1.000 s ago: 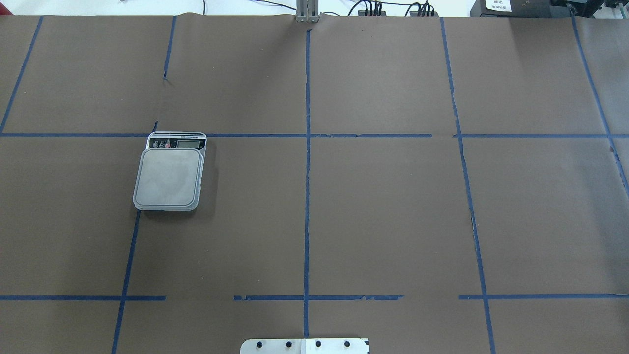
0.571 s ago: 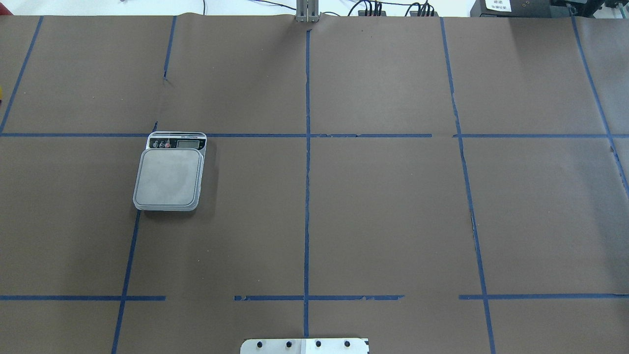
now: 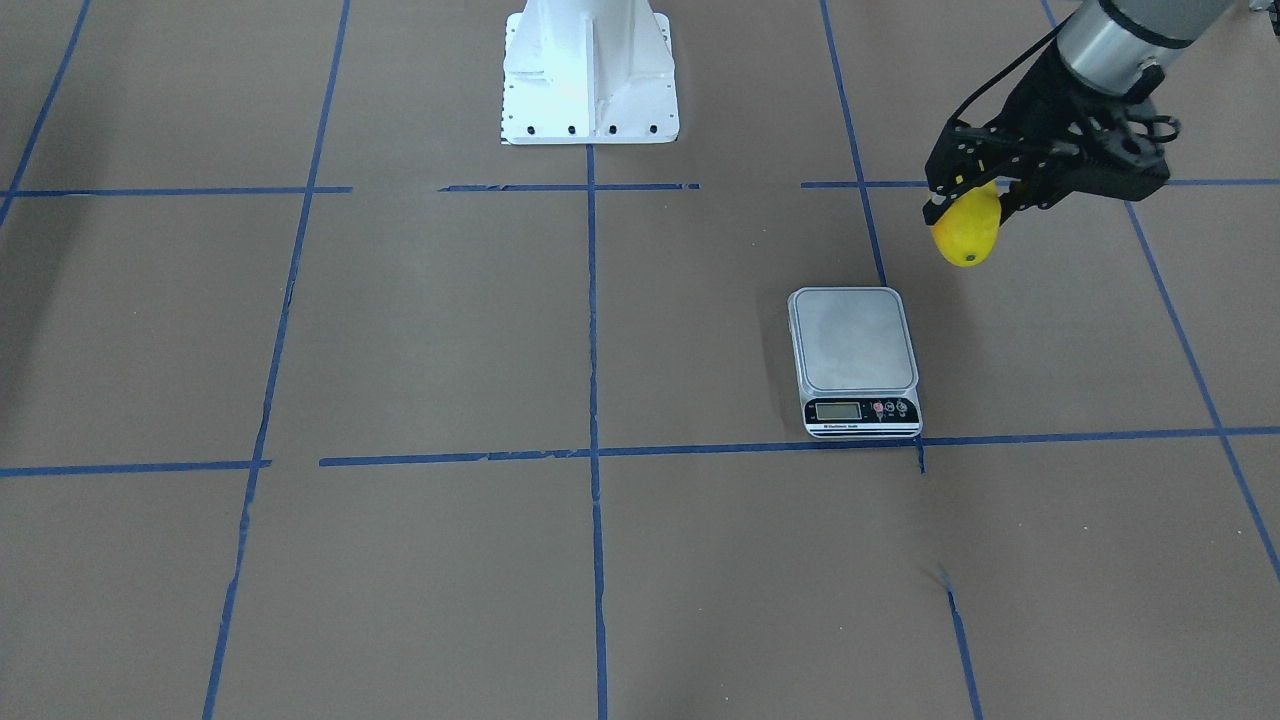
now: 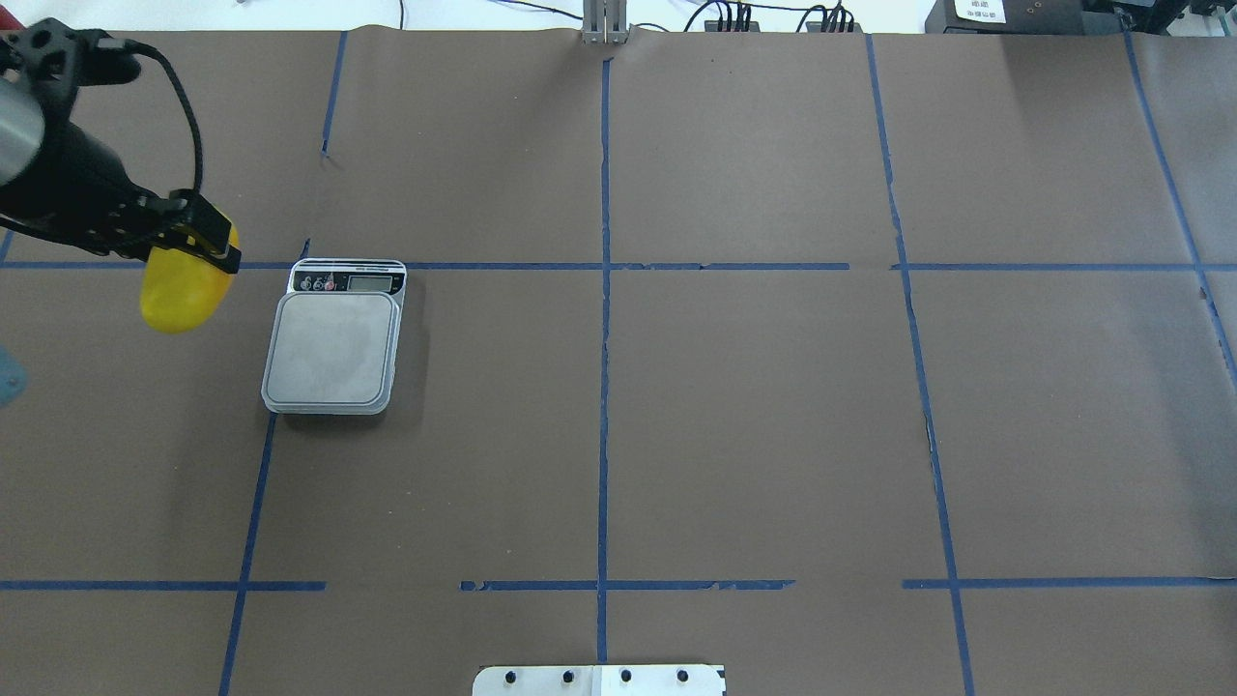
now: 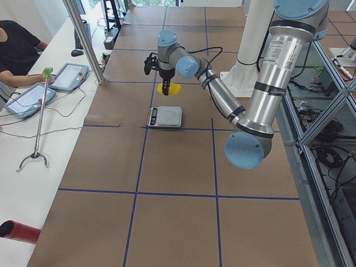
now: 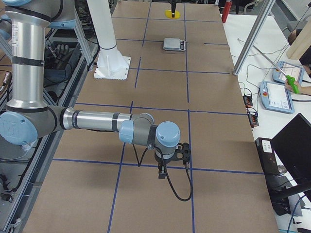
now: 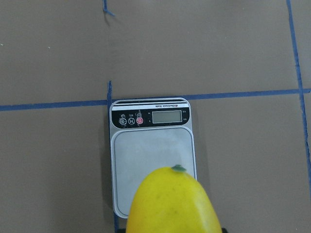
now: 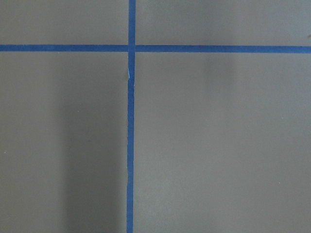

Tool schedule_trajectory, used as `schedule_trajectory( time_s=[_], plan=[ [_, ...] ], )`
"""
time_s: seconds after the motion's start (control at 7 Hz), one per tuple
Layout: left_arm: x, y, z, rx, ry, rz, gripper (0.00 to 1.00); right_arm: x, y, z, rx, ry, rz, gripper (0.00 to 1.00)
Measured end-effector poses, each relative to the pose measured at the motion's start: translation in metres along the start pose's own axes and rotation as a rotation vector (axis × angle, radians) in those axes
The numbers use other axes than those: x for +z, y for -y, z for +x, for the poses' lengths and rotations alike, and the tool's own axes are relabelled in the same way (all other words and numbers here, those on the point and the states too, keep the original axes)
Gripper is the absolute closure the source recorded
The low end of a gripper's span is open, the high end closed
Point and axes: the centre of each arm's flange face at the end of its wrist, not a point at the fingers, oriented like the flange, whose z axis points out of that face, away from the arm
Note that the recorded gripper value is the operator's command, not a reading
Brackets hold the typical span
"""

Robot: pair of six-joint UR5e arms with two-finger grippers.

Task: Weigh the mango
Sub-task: 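Carry the mango with the left gripper over the scale platform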

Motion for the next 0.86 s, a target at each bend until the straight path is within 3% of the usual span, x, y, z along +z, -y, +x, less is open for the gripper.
schedule_trajectory(
  time_s=[0.43,0.71,0.86],
  plan=[
    [0.114,0.016,-0.006,-0.015,-0.001,0.021,1.00,0.000,0.000,0.000,-0.001,0.000,0.000,0.00],
    [0.161,0.011,-0.008,-0.017,0.020,0.014,1.00,0.000,0.000,0.000,0.000,0.000,0.000,0.00],
    [0.177,0.006,-0.007,-0.007,0.026,0.008,0.77,0.000,0.000,0.000,0.000,0.000,-0.001,0.00]
  ],
)
